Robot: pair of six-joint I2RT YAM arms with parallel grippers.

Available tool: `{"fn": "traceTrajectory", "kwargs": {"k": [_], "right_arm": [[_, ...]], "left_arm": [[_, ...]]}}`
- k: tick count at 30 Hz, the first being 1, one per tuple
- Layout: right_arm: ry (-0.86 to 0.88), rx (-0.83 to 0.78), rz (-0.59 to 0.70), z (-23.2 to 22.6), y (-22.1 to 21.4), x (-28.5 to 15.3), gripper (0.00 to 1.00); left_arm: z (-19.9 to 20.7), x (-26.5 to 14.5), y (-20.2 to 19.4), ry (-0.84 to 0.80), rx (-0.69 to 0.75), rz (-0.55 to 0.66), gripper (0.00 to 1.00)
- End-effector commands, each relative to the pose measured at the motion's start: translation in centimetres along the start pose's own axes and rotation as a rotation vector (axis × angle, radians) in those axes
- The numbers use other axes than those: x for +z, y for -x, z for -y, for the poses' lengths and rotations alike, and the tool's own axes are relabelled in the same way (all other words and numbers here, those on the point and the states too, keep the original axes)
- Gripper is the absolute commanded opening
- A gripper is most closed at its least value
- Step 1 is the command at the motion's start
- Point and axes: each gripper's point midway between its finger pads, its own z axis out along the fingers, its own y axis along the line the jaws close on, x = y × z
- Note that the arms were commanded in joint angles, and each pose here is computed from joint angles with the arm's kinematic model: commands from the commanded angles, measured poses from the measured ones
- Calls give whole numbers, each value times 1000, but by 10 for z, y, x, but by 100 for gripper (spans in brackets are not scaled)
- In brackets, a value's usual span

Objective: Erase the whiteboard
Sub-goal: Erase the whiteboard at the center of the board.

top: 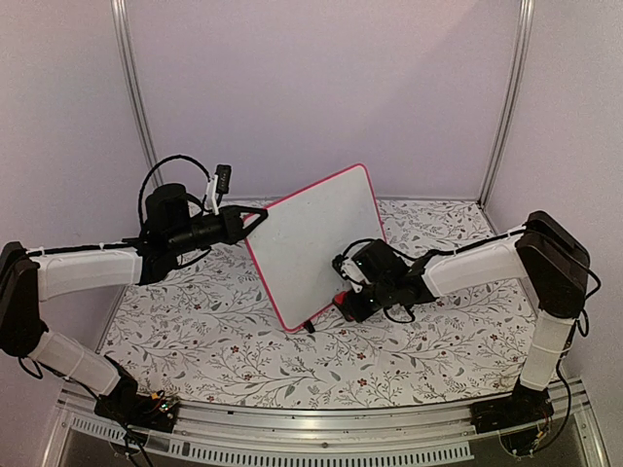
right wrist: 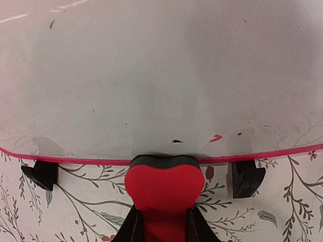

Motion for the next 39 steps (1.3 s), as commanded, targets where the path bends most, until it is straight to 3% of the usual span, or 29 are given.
{"fn": "traceTrajectory", "kwargs": {"k": [1,5,11,22,30,39], "right_arm": [[-56,10,46,7,11,-15,22],[-94,34,164,16,50,-51,22],[-125,88,204,34,72,-65,23],[-78,134,34,29,24,-7,22],[-48,130,-25,19,-2,-2,22],[42,16,-60,-11,-5,8,22]], "left_arm": [[30,-2,20,-91,25,44,0],[30,-1,20,-94,25,44,0],[30,-2,21,-93,25,46,0],[31,-3,22,-91,29,50,0],[30,-2,20,-95,23,44,0],[30,-2,20,-93,24,46,0]]}}
